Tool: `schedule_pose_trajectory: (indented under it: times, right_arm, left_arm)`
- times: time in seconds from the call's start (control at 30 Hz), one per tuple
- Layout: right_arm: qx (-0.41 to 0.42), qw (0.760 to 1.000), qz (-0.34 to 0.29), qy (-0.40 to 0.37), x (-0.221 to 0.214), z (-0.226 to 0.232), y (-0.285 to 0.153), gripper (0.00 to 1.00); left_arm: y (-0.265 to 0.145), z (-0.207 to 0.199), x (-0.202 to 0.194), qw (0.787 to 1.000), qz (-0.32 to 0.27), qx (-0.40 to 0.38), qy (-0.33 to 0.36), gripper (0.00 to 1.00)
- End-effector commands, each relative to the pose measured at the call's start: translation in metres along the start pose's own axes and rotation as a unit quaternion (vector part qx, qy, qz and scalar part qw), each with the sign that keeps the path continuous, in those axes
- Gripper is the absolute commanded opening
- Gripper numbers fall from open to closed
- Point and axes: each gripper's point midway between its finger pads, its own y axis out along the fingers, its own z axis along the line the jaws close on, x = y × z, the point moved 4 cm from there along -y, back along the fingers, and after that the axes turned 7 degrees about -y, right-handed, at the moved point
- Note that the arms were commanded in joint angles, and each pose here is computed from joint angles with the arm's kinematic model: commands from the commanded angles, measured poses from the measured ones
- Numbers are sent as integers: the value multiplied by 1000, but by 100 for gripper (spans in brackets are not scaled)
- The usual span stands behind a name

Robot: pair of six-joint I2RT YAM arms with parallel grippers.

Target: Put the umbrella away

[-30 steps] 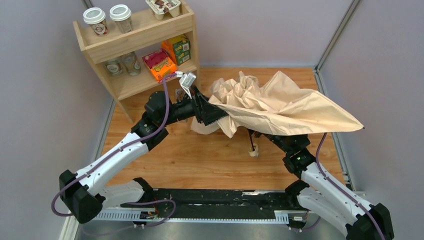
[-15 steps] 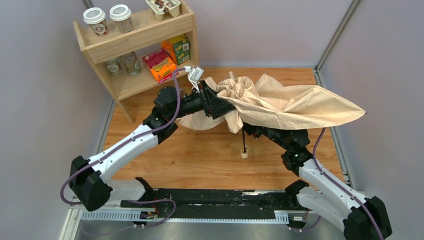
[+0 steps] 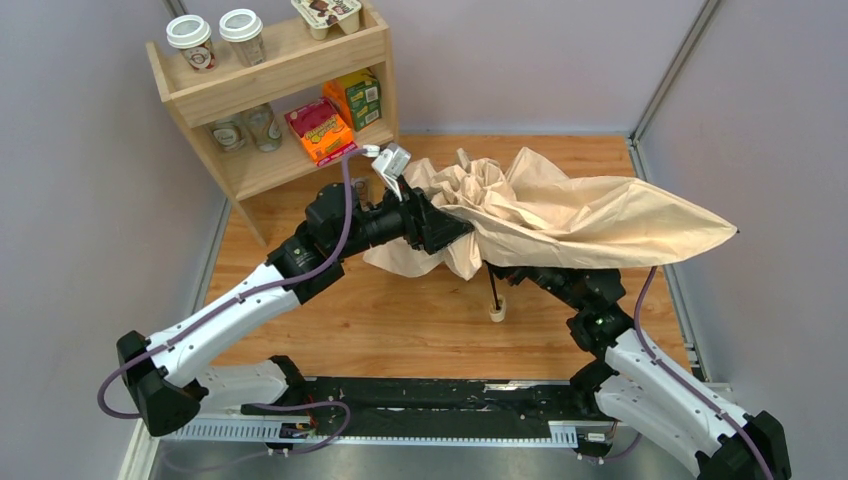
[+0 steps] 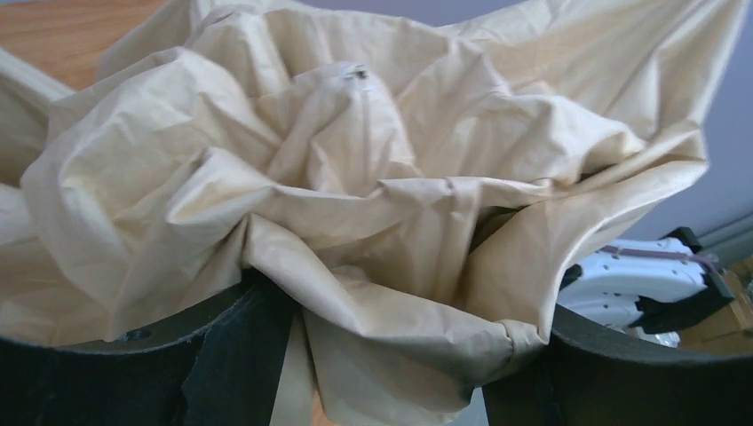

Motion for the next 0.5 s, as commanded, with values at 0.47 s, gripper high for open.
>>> schedule_pose_trajectory:
  times: [0.47]
  right_arm:
    - [94,988,-93,-80,65,29,3,0]
  left_arm:
    - [14,29,-7,996,-19,83,-33,77]
